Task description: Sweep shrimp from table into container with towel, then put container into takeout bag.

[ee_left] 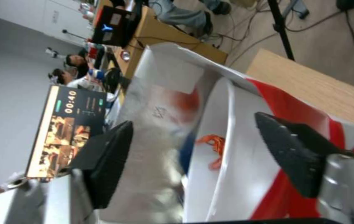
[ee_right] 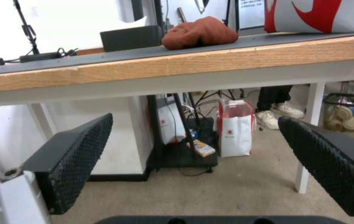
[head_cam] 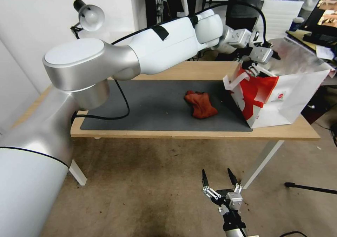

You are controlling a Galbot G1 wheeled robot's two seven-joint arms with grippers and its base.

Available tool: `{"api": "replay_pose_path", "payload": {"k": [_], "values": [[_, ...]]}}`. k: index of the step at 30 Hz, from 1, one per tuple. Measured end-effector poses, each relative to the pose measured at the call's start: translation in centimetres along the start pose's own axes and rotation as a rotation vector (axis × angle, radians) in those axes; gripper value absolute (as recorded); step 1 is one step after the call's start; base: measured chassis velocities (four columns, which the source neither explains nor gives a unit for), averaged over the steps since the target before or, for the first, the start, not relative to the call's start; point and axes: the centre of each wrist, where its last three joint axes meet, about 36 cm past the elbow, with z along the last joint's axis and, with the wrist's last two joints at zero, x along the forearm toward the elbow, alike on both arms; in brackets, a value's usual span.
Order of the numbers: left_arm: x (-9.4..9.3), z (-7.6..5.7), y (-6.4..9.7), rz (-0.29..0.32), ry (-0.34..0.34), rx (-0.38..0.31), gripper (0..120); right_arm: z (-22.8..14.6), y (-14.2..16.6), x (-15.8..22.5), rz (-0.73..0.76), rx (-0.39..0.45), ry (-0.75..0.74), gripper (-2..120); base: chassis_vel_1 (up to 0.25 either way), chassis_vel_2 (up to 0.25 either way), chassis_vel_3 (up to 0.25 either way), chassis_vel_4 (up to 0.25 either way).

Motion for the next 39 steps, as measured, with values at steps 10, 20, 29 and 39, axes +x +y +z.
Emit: {"api": "replay_pose_path", "payload": {"k": [10, 20, 29, 39], "values": [[1.1, -0.3, 1.3, -0.153, -0.054, 0.069, 100, -0.2, 0.0, 0.0, -0.003, -0.001, -0.003, 100, 0.000, 0.000, 0.000, 0.000], [2.8, 1.4, -0.1, -0.533, -0.031, 0.308, 100, -0.4, -0.6, -1.4, -0.006, -0.002, -0.004, 100, 0.000, 0.000, 0.000, 0.000], [5.9, 4.3, -6.4, -0.834, 0.095, 0.520, 100, -0.2, -1.4, -3.6, -0.008, 0.000, 0.003, 100, 0.000, 0.000, 0.000, 0.000], [10.5, 1.8, -18.0, -1.153, 0.172, 0.839, 100, -0.3, -1.2, -3.1, -0.003, -0.007, 0.009, 100, 0.000, 0.000, 0.000, 0.000]]}}
